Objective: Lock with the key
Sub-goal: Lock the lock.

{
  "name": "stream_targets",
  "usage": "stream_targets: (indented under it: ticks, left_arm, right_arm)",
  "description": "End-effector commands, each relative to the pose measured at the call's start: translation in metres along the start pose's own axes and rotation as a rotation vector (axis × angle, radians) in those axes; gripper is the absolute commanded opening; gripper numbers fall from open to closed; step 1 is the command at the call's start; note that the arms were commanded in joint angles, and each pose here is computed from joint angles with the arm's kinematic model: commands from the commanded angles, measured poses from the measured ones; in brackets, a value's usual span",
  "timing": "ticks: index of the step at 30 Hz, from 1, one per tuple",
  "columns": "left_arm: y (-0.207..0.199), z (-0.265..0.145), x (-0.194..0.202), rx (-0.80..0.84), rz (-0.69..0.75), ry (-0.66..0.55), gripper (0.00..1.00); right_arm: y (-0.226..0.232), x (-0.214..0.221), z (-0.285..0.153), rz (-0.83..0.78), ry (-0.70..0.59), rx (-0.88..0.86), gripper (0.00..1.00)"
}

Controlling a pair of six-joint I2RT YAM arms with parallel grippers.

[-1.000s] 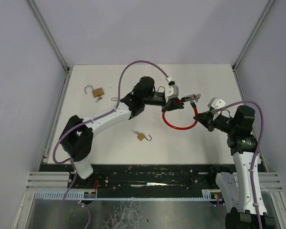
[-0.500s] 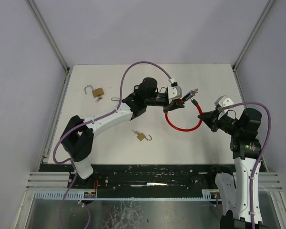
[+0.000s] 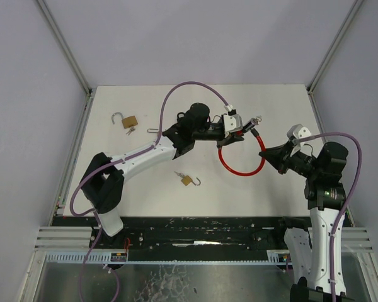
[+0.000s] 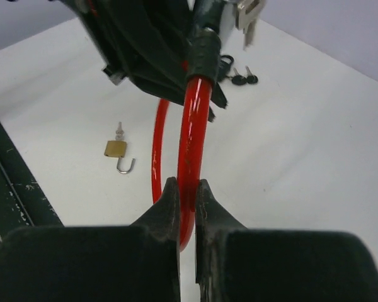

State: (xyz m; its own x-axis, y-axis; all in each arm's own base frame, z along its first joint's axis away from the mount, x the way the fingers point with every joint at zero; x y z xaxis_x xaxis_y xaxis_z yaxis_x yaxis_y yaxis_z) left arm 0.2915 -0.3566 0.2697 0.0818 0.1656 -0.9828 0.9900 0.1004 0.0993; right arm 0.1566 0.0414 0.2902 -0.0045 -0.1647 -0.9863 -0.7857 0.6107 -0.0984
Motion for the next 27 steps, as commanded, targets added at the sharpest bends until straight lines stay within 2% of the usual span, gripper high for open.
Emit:
stream_targets:
  ticks: [1, 5, 9, 12, 17, 22, 27]
  left_arm:
    - [-0.017, 0.013, 0.022, 0.070, -0.018, 0.085, 0.00]
    - [-0.018, 0.013, 0.022, 0.064, -0.007, 0.088, 0.00]
    - [-0.018, 0.013, 0.022, 0.062, 0.002, 0.087, 0.00]
    - [-0.018, 0.015, 0.023, 0.050, 0.030, 0.102, 0.00]
    - [-0.012, 0.018, 0.025, 0.040, 0.149, 0.144, 0.00]
    - [-0.002, 0.018, 0.038, 0.028, 0.302, 0.245, 0.00]
    - [0.006, 0.023, 0.060, 0.055, 0.418, 0.344, 0.00]
  right_arm:
    - [-0.030, -0.038, 0.001, -0.087, -0.055, 0.186, 0.00]
    - [-0.021, -0.033, 0.007, -0.045, -0.061, 0.023, 0.00]
    - [-0.026, -0.031, 0.006, -0.040, -0.062, 0.117, 0.00]
    - [-0.024, -0.028, 0.010, -0.051, -0.088, 0.063, 0.00]
    - [-0.043, -0.002, 0.022, -0.150, -0.117, 0.116, 0.00]
    - [-0.070, 0.039, 0.038, -0.135, -0.094, 0.200, 0.00]
    - [-0.076, 0.051, 0.052, -0.144, -0.196, 0.183, 0.00]
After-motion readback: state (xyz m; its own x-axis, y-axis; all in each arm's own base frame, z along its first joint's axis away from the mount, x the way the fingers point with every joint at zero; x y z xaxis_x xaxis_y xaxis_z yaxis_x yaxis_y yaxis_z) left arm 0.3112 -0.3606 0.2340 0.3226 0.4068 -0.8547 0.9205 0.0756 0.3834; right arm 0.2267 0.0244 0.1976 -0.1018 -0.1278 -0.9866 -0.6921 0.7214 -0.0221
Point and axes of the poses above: each gripper's point midway between its finger pads, its own z axis out along the fingers, its own y axis along the line the jaws close on, x = y × z, the point moved 9 cm from there along -z, back along the fingers, and after that the axes turned 6 degrees about -z, right-handed, at the moved point
